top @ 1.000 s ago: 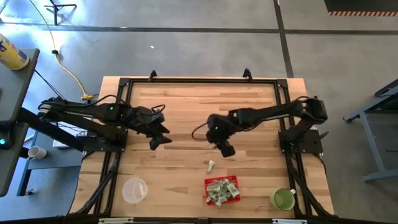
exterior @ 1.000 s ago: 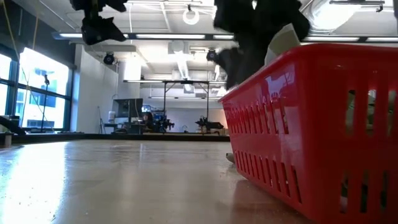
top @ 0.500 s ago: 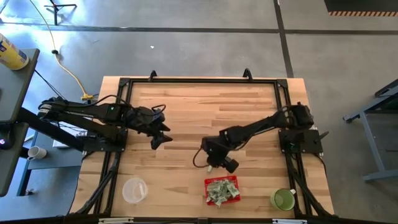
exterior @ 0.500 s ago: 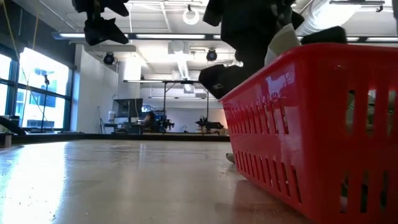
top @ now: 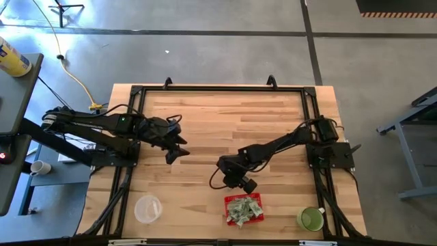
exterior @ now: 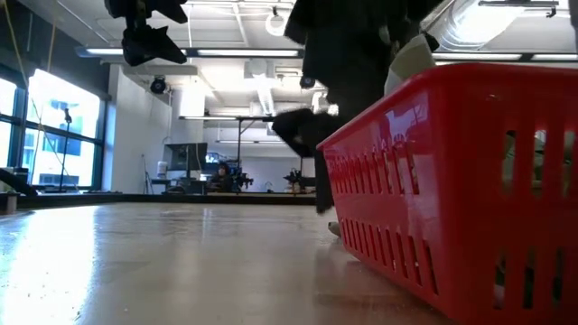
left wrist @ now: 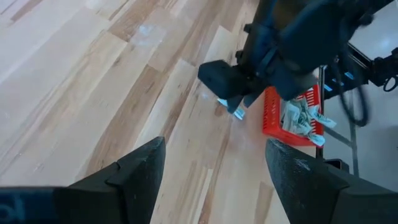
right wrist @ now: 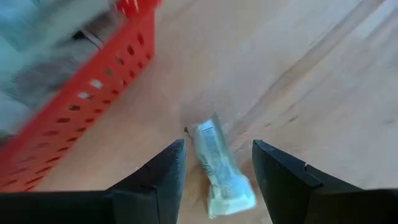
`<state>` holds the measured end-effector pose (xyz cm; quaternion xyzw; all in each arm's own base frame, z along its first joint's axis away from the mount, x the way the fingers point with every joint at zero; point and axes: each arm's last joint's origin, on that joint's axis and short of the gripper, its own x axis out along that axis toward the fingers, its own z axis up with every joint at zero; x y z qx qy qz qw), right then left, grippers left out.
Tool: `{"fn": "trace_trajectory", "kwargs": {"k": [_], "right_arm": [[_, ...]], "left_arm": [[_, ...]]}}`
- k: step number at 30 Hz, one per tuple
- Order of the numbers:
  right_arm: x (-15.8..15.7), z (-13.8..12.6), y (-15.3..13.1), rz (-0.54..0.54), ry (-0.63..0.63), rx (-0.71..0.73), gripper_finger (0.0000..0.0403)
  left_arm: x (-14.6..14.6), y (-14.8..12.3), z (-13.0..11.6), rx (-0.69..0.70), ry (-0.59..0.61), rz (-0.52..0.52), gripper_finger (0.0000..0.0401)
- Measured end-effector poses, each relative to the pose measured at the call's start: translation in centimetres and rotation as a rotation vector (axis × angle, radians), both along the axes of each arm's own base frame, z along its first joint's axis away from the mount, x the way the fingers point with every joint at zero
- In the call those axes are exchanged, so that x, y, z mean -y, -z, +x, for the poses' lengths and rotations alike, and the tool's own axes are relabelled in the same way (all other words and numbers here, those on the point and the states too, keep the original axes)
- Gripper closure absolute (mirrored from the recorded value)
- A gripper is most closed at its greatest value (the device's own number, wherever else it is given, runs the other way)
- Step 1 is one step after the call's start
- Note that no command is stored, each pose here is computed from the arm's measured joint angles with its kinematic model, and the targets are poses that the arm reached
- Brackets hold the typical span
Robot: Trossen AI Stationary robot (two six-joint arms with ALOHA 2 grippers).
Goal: Pick and place items into bin
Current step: Put the white stevia packet into the red bin
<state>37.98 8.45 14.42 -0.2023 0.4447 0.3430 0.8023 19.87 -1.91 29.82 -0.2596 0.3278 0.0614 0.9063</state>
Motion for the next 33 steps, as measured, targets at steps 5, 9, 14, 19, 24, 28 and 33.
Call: {"fn": "trace_trajectory", "kwargs": {"k": [5, 9, 14, 19, 24, 28, 33], "right_arm": [[0.0, 0.3, 1.6, -0.029, 0.022, -0.026, 0.0226], [0.2, 0.2, 1.8, -0.063, 0.078, -0.048, 0.0233], [0.7, -0.2, 2.0, -0.083, 0.128, -0.115, 0.0294], [0.9, -0.6, 1.5, -0.098, 0.212, -0.187, 0.0389], [1.2, 0.0, -1.9, -0.126, 0.402, -0.185, 0.039], [1.2, -0.1, -7.0, -0.087, 0.48, -0.115, 0.0396], [-0.4, -2.1, -11.6, -0.035, 0.503, -0.116, 0.0399]], "left_arm": [[0.0, 0.0, 0.0, -0.001, 0.007, 0.005, 0.0091], [0.0, 0.0, 0.0, -0.002, 0.009, 0.008, 0.0091], [0.0, 0.0, 0.0, 0.0, 0.02, 0.019, 0.0091], [0.0, 0.0, 0.0, 0.0, 0.029, 0.026, 0.0091], [0.0, 0.0, 0.0, 0.005, 0.03, 0.027, 0.0091], [0.0, 0.0, 0.0, 0.006, 0.033, 0.03, 0.0091], [0.0, 0.0, 0.0, 0.005, 0.033, 0.03, 0.0091]]}}
